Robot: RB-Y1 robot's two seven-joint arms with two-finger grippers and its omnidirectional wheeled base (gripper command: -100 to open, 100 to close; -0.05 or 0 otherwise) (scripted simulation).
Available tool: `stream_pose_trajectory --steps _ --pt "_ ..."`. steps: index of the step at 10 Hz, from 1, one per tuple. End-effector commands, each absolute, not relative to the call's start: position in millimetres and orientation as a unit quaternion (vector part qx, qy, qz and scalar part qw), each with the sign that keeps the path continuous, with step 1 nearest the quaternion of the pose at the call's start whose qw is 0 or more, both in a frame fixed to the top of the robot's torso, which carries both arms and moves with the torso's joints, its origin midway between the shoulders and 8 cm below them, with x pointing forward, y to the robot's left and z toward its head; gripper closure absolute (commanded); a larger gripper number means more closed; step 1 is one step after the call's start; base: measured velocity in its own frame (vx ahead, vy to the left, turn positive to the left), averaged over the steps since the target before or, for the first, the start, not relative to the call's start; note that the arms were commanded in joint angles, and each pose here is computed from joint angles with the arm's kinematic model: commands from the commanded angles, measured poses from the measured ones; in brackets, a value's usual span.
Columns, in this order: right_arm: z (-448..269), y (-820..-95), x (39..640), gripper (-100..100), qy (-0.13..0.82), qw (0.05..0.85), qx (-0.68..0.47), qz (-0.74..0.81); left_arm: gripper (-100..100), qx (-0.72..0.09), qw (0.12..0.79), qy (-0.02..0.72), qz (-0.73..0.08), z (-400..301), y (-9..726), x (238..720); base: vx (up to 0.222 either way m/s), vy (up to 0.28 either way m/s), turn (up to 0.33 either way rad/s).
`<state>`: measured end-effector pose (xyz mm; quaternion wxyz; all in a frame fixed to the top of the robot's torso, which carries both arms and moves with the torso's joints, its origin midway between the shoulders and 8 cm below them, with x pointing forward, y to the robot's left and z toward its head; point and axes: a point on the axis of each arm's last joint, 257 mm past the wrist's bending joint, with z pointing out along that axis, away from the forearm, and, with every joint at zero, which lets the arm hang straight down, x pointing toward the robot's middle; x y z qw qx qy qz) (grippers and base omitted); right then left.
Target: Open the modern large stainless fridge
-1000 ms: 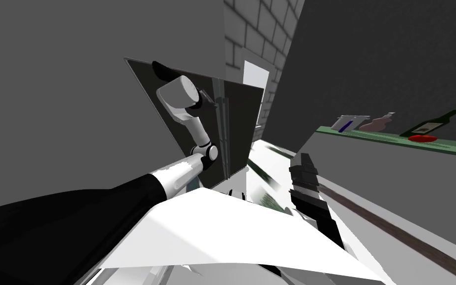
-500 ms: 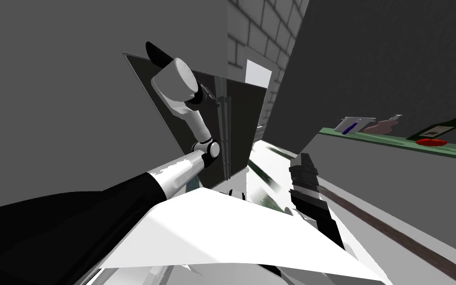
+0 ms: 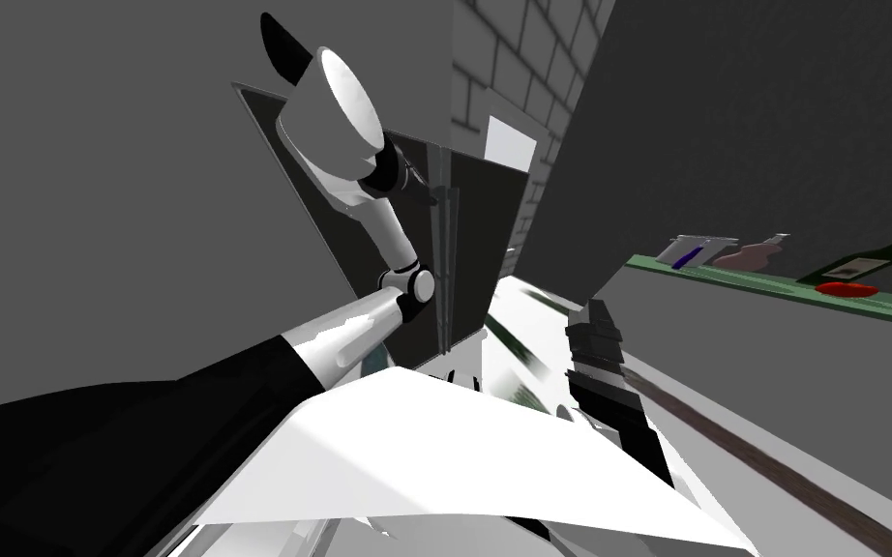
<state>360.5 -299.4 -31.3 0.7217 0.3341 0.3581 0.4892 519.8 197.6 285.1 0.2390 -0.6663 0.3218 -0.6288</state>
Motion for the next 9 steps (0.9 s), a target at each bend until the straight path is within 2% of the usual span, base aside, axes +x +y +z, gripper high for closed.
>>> stream_pose_trajectory --steps 1,6,7,9 --pt "-31 -299 361 0 0.358 0.722 0.334 0.489 -100 -0.673 0.217 0.342 -0.619 280 176 513 0.02 0.005 0.008" --pt "-31 -299 360 0 0.358 0.722 0.334 0.489 -100 -0.683 0.204 0.352 -0.607 273 169 507 0.009 -0.006 -0.02" --pt "-31 -299 361 0 0.358 0.722 0.334 0.489 100 -0.682 0.205 0.349 -0.608 275 170 507 0.006 0.001 0.016" --pt "-31 -299 361 0 0.358 0.722 0.334 0.489 100 -0.691 0.224 0.327 -0.605 279 187 511 -0.027 -0.19 0.089"
